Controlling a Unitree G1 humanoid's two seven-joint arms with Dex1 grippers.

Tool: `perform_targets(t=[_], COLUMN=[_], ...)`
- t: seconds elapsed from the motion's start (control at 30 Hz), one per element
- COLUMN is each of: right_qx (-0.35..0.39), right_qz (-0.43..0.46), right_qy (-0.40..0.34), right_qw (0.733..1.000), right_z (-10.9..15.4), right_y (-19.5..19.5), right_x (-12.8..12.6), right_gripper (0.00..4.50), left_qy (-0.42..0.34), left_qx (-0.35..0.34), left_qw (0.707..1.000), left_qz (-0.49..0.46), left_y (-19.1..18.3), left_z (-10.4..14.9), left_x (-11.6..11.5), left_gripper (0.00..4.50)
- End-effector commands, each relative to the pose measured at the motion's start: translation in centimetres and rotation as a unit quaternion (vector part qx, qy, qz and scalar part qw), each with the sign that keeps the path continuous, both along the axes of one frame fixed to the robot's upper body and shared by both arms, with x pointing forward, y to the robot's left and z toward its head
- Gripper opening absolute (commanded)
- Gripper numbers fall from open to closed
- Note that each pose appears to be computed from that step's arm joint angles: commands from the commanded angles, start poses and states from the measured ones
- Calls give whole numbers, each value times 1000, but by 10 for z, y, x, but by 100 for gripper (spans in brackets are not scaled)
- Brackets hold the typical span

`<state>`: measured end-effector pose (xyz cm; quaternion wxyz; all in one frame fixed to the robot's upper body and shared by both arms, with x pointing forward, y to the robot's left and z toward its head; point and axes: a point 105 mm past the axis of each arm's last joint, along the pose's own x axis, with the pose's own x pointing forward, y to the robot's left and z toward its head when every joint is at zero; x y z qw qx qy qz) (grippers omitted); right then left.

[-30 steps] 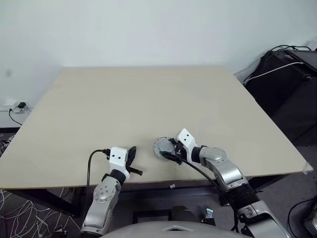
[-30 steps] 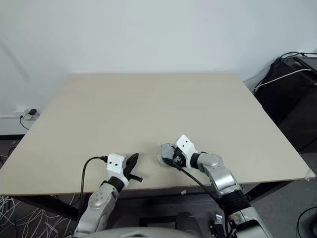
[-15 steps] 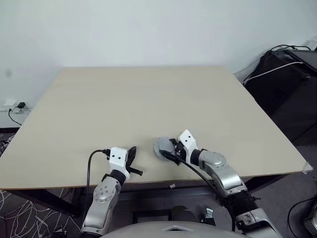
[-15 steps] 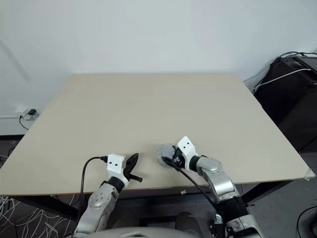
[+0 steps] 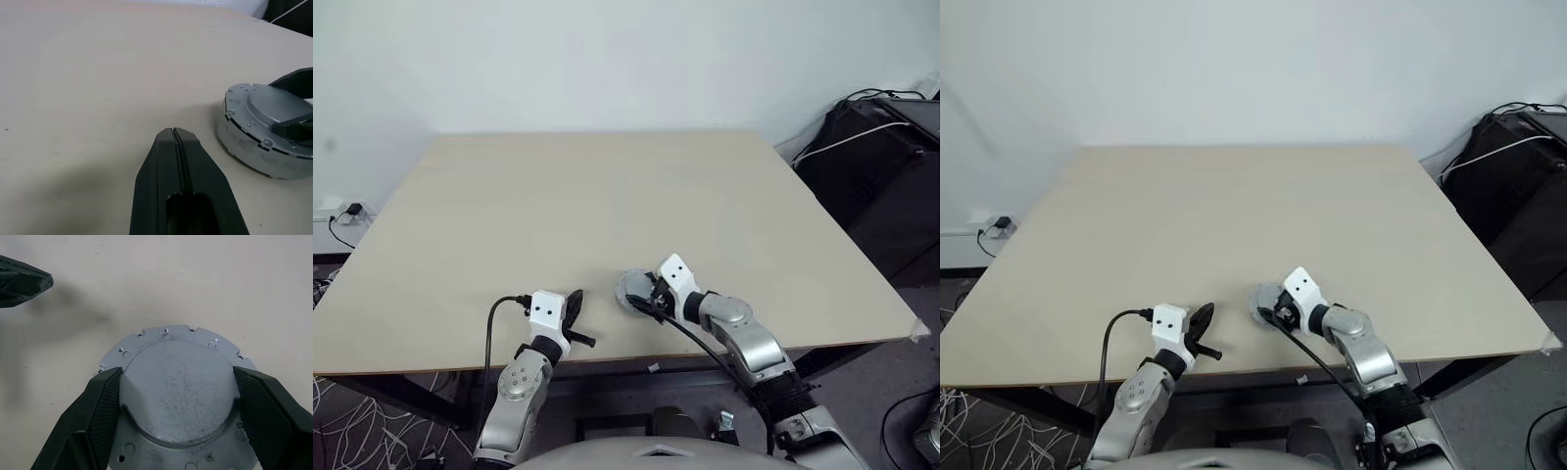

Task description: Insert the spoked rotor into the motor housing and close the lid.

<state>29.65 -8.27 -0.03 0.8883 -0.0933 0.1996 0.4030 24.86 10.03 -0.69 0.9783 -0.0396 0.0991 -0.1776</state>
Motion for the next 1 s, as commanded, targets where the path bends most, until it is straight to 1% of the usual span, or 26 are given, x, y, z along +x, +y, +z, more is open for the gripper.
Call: perform_targets(t=[0.03, 0.43, 1.0], right_qx=[-8, -32, -72], right_qz=[-1, 0, -6], right_qy=[-11, 18, 40], right_qw=[1000, 999, 997], right_z=[6, -3, -13], right_y=[1, -5, -22], right_x=[5, 3, 3], right_gripper=[323, 323, 323], left_qy=[-31, -30, -29], left_qx=[-9, -9, -9], left_qw=[999, 999, 1000], left_qz=[-3, -6, -8], left_y=[-5, -6, -7], left_z=[17, 17, 16], left_x=[5, 5, 5], left_gripper=[0, 0, 0])
